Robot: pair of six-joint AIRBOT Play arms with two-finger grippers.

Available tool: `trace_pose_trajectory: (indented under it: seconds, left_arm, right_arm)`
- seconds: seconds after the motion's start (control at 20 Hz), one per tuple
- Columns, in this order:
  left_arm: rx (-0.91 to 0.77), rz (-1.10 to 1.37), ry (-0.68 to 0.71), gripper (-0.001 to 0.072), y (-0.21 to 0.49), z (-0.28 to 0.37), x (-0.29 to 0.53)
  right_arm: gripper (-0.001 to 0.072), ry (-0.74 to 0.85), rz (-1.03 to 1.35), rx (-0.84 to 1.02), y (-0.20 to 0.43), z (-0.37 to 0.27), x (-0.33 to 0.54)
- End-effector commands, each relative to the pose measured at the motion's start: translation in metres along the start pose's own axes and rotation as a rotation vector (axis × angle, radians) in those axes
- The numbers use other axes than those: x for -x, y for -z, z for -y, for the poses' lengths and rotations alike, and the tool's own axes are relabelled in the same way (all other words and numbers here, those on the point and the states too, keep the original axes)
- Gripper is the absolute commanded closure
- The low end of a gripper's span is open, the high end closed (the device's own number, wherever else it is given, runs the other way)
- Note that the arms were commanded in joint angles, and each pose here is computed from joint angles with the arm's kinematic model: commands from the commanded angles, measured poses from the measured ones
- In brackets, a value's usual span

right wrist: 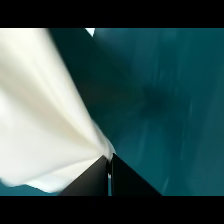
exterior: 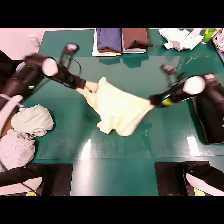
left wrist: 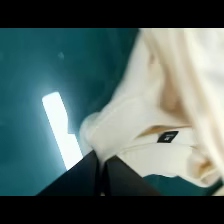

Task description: Fold the shirts.

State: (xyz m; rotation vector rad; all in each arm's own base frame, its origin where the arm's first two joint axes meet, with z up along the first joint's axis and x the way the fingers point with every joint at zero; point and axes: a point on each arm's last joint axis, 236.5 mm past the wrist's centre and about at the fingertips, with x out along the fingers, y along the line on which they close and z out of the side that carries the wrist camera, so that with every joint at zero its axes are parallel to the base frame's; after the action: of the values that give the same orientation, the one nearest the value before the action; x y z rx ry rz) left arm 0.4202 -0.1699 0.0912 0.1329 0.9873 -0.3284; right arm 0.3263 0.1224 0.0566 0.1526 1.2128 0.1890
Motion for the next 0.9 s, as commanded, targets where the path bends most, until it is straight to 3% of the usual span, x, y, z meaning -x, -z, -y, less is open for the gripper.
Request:
trace_pose_trajectory:
  seconds: [0.0, 0.25, 0.5, 0.85]
  left_arm:
    - [0.012, 0.309, 0.004, 0.0677, -0.061, -0.004, 0.09]
    - [0.008, 0.689, 0.032, 0.0677, -0.102, 0.003, 0.253]
    - [0.01, 0.995, 0.098, 0.0677, -0.094, 0.014, 0.405]
    - [0.01, 1.188, 0.212, 0.0677, -0.082, 0.033, 0.491]
  right_arm:
    - [0.0697, 0.073, 0.283, -0.011, -0.051, 0.037, 0.101]
    - [0.0698, 0.081, 0.677, 0.022, -0.086, 0.034, 0.258]
    - [0.0697, 0.115, 0.995, 0.064, -0.078, 0.024, 0.391]
    - [0.0698, 0.255, 1.178, 0.062, -0.089, 0.039, 0.479]
